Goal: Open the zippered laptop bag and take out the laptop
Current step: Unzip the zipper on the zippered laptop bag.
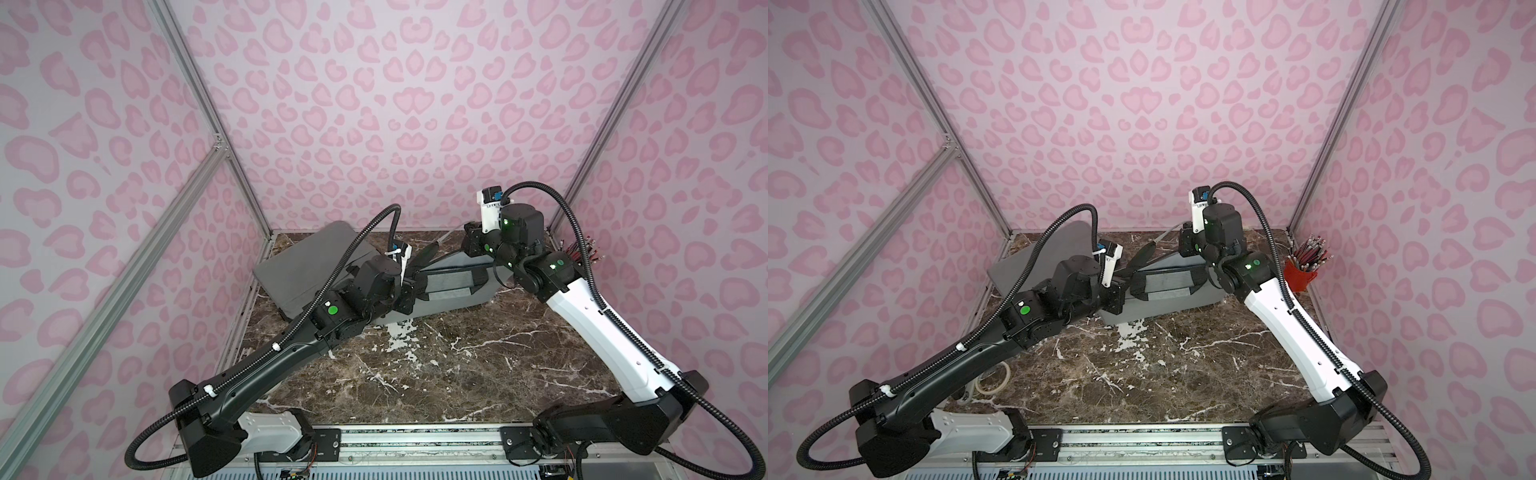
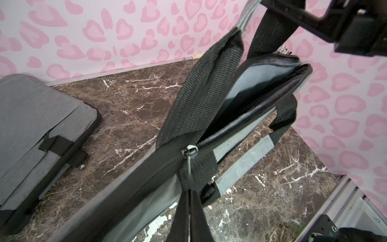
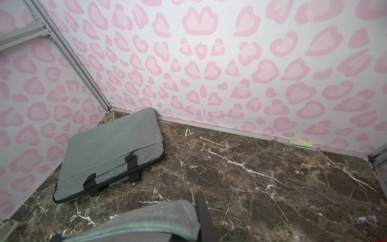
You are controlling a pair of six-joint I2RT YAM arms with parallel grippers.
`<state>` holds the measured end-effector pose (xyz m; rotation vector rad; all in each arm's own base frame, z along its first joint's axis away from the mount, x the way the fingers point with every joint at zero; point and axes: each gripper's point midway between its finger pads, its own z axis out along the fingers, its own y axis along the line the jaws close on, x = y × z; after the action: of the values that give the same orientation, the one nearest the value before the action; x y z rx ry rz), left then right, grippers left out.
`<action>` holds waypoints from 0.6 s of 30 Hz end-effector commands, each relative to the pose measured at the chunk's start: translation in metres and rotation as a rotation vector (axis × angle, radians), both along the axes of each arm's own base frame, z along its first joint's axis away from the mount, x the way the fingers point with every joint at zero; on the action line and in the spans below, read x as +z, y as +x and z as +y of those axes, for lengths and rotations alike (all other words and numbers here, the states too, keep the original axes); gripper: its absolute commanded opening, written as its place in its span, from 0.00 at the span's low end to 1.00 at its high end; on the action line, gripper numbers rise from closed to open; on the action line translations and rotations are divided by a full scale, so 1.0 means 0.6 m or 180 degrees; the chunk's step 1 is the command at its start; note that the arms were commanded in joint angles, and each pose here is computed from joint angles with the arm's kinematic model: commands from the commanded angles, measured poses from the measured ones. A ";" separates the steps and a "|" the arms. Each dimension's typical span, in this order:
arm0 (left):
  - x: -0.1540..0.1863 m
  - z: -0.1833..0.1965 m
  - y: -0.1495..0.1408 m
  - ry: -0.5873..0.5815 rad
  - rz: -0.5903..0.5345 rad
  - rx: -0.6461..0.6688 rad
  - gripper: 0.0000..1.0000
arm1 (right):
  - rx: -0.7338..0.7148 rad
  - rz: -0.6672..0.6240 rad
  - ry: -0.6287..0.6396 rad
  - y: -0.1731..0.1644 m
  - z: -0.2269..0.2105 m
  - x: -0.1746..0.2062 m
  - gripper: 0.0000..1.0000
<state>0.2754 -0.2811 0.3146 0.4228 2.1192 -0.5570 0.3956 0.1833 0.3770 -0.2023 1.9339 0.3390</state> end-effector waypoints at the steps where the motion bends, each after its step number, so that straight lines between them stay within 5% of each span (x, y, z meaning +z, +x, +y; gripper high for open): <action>1: 0.007 0.004 -0.008 -0.0047 0.0045 -0.0086 0.00 | -0.0171 -0.0390 0.0293 0.013 -0.018 0.054 0.00; 18: 0.018 0.091 -0.009 0.0071 -0.0013 0.0221 0.00 | -0.0306 -0.0399 0.0428 0.017 -0.060 0.046 0.00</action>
<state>0.2695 -0.2409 0.3265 0.3787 2.1215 -0.5569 0.3968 0.1529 0.3728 -0.1039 1.9147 0.3631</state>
